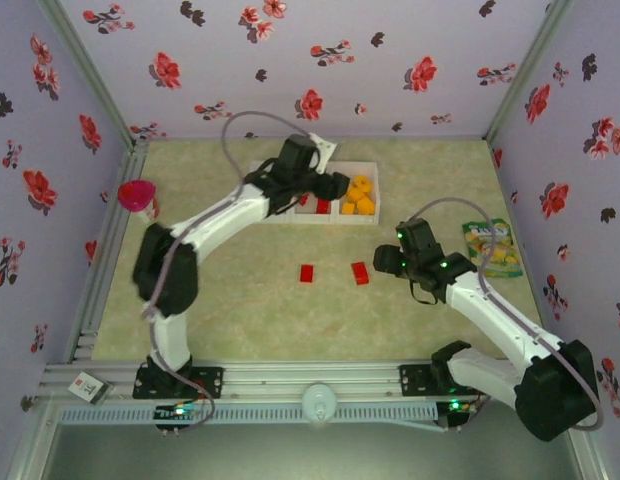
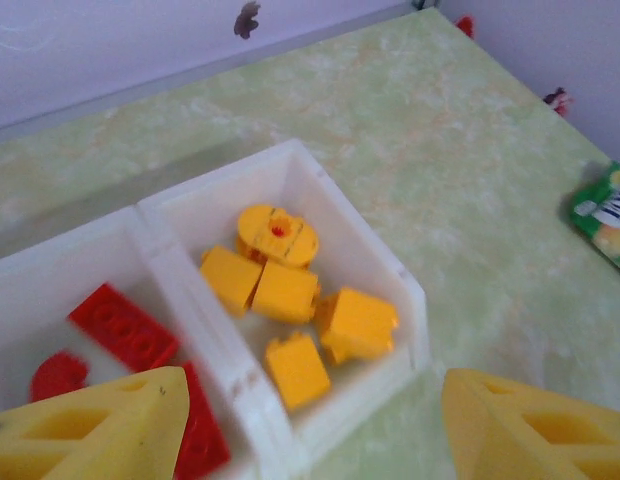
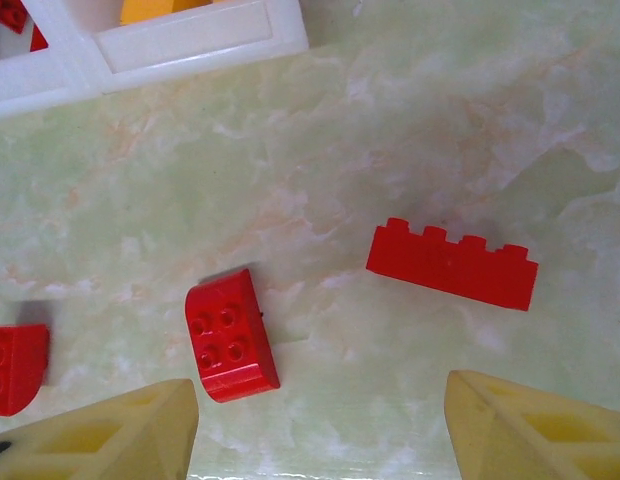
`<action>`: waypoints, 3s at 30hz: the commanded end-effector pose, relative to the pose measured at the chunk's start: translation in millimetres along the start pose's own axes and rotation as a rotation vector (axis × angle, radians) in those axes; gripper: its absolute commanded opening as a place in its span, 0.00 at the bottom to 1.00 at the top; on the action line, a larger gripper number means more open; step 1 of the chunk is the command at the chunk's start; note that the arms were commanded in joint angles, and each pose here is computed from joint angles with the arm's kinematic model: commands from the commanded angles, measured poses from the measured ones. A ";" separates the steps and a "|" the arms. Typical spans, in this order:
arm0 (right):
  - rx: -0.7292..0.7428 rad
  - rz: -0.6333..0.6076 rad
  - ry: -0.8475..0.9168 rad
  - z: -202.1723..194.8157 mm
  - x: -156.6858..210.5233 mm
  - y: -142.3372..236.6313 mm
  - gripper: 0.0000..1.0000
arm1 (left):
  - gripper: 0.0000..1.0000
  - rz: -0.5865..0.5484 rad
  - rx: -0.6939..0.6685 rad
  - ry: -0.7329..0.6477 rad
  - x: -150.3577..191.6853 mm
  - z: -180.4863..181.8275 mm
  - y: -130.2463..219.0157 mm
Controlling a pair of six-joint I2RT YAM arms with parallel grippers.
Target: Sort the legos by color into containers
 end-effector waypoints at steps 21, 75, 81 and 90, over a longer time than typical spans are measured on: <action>0.049 0.166 0.195 58.1 13.2 -68.7 0.63 | 0.69 -0.097 0.068 -0.010 119.7 5.2 170.0; -0.056 -0.042 0.317 147.1 -115.7 -77.1 0.32 | 0.69 -0.106 0.125 -0.012 105.6 -3.3 170.3; -0.094 -0.071 0.297 163.0 -155.9 -108.5 0.33 | 0.68 -0.076 0.052 -0.007 107.9 4.3 166.8; -0.108 -0.060 0.298 173.7 -183.9 -134.7 0.52 | 0.63 0.006 0.000 0.037 116.1 11.9 148.1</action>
Point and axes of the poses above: each hand's point on the last joint's axis, 136 mm out from that joint toward the fingers, its own y axis back along the fingers, its own z axis along the line the jaws close on, x = y × z, the point moved 7 cm from there along y, back along the fingers, and after that the axes turned 4 degrees about y, right-handed, at the moved point
